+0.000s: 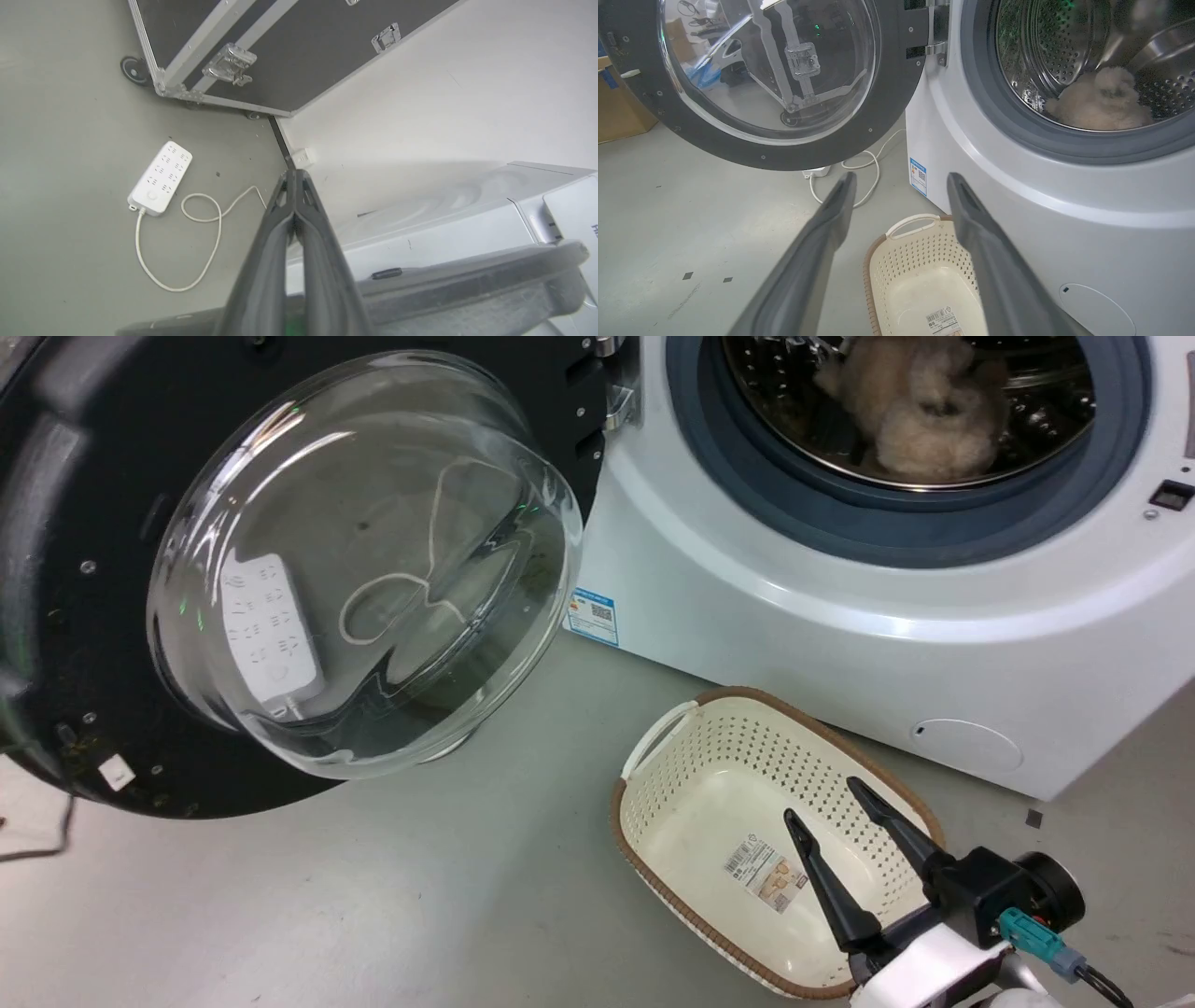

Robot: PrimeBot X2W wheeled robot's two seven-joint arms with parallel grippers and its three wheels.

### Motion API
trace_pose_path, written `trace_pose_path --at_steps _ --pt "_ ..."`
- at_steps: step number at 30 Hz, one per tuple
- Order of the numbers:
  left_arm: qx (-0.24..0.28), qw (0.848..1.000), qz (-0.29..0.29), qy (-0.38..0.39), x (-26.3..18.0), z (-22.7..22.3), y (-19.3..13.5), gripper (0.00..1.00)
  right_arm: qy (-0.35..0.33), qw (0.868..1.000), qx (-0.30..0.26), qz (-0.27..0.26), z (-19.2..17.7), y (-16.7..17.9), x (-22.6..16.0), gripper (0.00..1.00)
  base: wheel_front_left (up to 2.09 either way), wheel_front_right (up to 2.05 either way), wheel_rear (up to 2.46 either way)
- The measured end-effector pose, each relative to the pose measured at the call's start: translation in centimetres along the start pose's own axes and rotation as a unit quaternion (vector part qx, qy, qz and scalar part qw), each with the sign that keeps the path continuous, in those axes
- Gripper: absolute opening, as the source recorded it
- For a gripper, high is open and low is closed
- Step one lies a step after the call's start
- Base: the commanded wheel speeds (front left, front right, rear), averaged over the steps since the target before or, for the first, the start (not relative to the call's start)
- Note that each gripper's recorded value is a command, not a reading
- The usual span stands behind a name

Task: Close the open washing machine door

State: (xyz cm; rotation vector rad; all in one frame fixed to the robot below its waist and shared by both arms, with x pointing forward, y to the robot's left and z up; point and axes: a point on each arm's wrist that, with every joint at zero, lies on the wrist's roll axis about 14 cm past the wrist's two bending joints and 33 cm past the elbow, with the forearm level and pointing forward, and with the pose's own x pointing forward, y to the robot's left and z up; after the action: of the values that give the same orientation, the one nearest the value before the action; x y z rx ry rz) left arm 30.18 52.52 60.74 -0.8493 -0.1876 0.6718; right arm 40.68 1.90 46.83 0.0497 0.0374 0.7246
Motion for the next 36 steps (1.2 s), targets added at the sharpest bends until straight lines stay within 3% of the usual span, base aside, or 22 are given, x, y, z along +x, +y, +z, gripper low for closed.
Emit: trace_pose_path --at_steps 6,12,19,25,36 --pt "-0.076 0.991 -0.042 0.106 -0.4 -3.4 -1.0 0.00 -0.001 1.000 -0.007 -0.011 0.2 -0.7 -0.4 1.00 0.00 0.00 0.00" --pt "-0.104 0.976 -0.086 0.171 -2.5 -5.1 -2.0 0.00 -0.009 1.000 -0.010 -0.016 1.0 -0.4 -0.8 1.00 0.00 0.00 0.00" --pt "-0.148 0.945 -0.147 0.253 -6.7 -8.9 -3.1 0.00 -0.026 0.999 -0.014 -0.034 2.4 -0.3 -1.7 1.00 0.00 0.00 0.00" --pt "-0.162 0.912 -0.189 0.327 -11.2 -13.5 -4.7 0.00 -0.044 0.996 -0.026 -0.070 4.0 -1.8 -2.9 1.00 0.00 0.00 0.00" --pt "-0.187 0.812 -0.256 0.490 -19.5 -24.3 -10.3 0.00 -0.047 0.987 -0.039 -0.148 4.4 -5.6 -6.2 1.00 0.00 0.00 0.00"
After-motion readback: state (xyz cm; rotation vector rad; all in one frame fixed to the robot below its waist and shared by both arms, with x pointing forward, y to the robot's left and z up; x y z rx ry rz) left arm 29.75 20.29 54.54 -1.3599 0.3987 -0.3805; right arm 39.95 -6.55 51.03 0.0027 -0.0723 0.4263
